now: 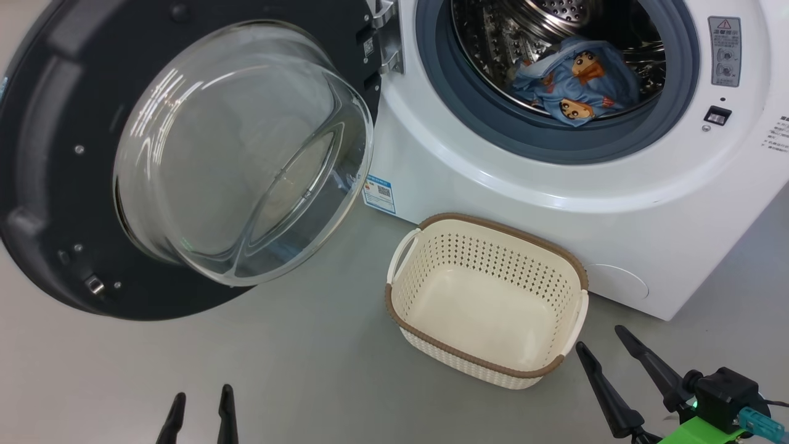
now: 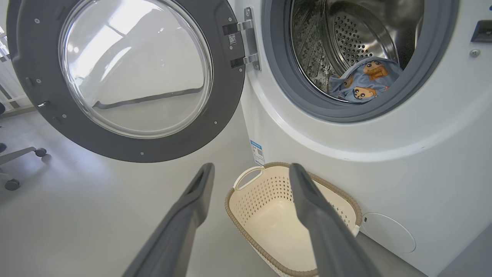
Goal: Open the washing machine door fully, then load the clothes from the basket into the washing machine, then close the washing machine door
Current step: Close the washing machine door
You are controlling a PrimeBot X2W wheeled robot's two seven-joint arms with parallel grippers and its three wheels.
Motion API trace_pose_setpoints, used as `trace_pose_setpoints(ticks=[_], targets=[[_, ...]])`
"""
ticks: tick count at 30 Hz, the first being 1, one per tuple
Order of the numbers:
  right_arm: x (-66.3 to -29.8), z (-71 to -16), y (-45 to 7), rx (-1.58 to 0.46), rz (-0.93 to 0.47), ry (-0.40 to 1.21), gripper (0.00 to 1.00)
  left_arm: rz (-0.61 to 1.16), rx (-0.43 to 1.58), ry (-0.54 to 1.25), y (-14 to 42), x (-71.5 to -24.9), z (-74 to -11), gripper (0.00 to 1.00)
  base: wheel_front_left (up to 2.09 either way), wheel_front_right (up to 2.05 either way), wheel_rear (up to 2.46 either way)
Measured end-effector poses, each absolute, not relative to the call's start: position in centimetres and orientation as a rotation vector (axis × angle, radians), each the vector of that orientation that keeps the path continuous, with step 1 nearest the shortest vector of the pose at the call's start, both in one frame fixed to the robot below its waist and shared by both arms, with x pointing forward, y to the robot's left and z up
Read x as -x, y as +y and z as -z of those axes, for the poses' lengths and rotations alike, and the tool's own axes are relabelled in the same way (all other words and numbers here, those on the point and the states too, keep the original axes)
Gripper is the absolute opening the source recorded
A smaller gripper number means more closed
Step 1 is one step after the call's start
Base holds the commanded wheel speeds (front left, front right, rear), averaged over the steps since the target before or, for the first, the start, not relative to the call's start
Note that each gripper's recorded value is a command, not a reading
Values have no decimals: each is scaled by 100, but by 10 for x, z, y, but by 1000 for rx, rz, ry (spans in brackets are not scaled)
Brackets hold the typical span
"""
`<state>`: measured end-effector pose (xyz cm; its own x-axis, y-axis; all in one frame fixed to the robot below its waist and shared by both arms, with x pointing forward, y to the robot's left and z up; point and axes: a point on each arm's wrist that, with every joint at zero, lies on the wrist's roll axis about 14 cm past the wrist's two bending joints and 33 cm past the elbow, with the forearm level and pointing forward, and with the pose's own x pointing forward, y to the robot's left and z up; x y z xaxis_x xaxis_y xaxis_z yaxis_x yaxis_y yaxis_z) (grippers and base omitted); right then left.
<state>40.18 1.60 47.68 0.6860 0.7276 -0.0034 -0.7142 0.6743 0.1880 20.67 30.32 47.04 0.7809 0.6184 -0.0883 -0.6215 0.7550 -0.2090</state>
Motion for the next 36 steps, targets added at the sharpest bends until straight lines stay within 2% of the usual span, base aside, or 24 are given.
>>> trace_pose_setpoints(ticks=[6,7,8,9,11,21,25,30,36], targets=[[-397,-476,18,-182,-822,93,100,-685,238,-24,307,-206,-480,100,0,0,0],[-397,-476,18,-181,-821,90,100,-688,246,-40,308,-206,-484,96,0,0,0],[-398,-478,17,-181,-817,87,100,-692,257,-62,312,-205,-489,61,0,0,0],[-398,-479,16,-183,-812,83,100,-704,262,-83,316,-203,-494,37,0,0,0],[-401,-484,12,-194,-785,69,100,-712,241,-162,330,-199,-516,0,0,0,0],[-406,-479,-11,-224,-689,75,100,-687,54,-522,389,-196,-631,0,0,0,0],[-408,-478,-20,-225,-658,72,100,-682,68,-640,416,-203,-666,0,0,0,0],[-408,-478,-23,-236,-639,68,100,-671,184,-725,450,-216,-687,0,0,0,0],[-414,-472,-37,-241,-593,74,100,-684,462,-661,495,-240,-667,0,0,0,0]])
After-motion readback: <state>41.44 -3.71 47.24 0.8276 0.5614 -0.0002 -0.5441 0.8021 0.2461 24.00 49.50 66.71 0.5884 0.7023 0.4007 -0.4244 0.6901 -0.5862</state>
